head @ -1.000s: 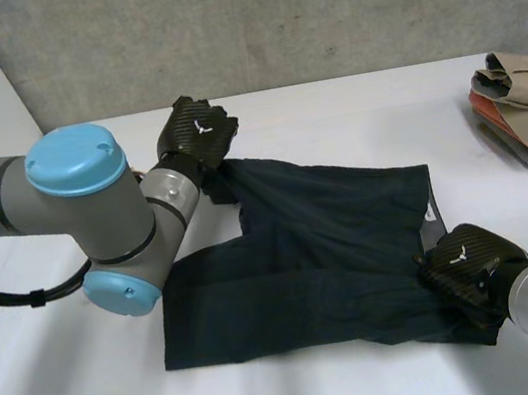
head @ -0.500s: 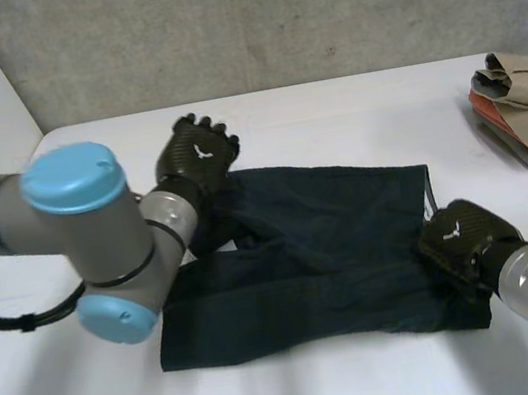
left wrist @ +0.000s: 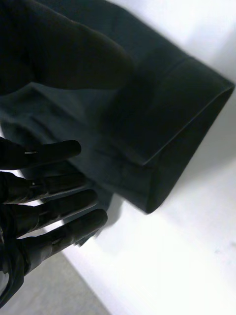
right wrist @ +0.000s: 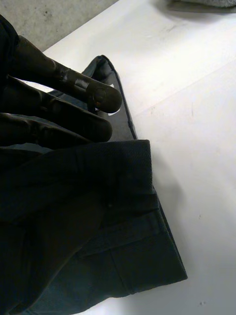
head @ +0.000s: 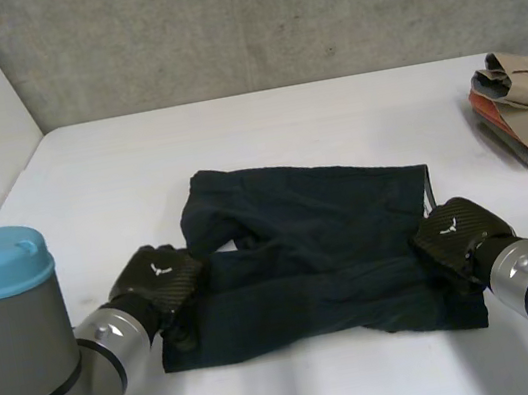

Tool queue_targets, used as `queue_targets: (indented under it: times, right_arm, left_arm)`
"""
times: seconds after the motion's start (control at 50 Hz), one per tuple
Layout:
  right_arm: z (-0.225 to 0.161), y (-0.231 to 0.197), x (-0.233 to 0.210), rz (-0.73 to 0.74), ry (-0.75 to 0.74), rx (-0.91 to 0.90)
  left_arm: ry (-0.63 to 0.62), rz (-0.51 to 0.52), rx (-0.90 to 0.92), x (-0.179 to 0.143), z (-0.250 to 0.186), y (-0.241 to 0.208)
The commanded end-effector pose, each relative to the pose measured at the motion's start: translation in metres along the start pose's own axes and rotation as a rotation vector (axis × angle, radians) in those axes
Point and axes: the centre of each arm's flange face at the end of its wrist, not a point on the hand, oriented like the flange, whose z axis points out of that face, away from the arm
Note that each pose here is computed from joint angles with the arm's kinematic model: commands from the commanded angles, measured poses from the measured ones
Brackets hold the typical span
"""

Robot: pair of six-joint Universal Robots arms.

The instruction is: Fold the laundry.

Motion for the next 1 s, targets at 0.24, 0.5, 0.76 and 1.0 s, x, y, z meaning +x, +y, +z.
queue_targets:
  times: [0.24,0.5,0.76,1.0]
  right_arm:
    - [-0.015,-0.005,0.005,-0.014,0.012,-0.003]
    - [-0.110,-0.031,0.005,-0.158,-0.172,-0.093]
    - [-0.114,-0.033,0.019,-0.106,-0.211,-0.028]
    - [-0.029,-0.016,0.046,-0.014,-0.106,-0.028]
  left_arm:
    - [-0.043,0.042,-0.031,0.002,-0.009,0.000]
    - [0.084,0.297,-0.176,0.016,-0.131,0.002]
    - [0.038,0.296,-0.029,0.017,-0.137,-0.013]
    - [-0.118,0.267,0.171,0.001,-0.011,-0.046]
